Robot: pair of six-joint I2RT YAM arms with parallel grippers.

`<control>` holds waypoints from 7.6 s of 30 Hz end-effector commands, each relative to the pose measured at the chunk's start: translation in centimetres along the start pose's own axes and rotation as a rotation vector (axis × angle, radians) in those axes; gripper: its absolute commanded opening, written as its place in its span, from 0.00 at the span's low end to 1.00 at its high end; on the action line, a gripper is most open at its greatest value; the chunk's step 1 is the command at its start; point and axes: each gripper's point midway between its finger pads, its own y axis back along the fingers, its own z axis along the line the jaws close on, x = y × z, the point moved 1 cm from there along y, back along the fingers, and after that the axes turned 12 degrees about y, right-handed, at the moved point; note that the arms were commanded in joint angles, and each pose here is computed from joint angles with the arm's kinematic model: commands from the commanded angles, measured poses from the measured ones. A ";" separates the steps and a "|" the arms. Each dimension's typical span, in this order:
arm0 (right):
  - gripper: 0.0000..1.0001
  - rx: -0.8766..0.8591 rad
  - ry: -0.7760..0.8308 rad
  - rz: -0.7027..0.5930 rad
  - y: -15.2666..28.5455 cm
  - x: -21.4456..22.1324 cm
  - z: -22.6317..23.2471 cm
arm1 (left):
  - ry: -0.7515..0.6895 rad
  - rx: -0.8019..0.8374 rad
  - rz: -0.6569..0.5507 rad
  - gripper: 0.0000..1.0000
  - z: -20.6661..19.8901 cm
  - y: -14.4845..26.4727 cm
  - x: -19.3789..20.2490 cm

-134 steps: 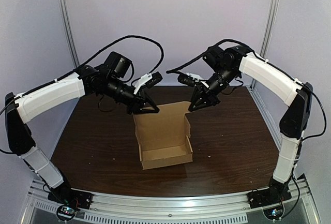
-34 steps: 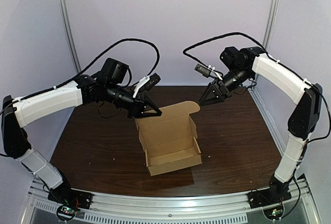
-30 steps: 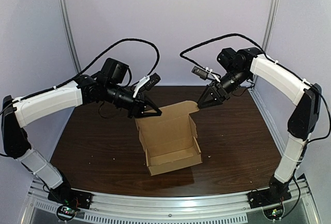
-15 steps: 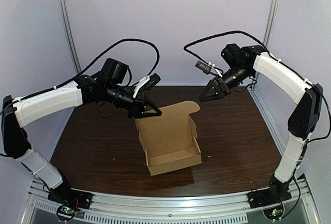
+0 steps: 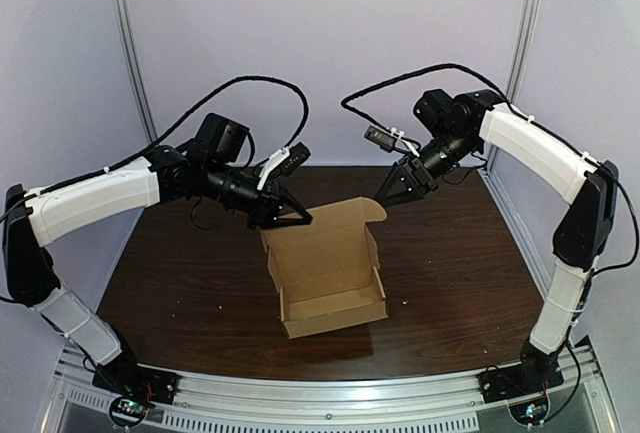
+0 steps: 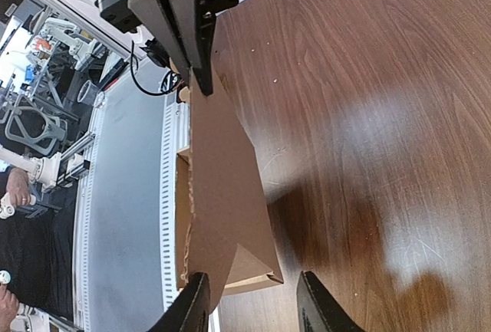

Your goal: Fold the paper box

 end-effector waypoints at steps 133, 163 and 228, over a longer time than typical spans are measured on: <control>0.21 -0.215 -0.010 0.030 -5.6 -1.4 3.1 | 0.024 0.151 -0.092 0.00 -1.4 -0.8 -1.3; 0.00 -0.188 -0.015 0.058 -6.4 -0.4 2.2 | 0.047 0.209 -0.106 0.00 -2.0 -0.5 -1.8; 0.73 0.346 0.406 0.242 2.4 7.9 -7.4 | 0.249 -0.890 -0.298 0.57 7.2 4.5 -0.9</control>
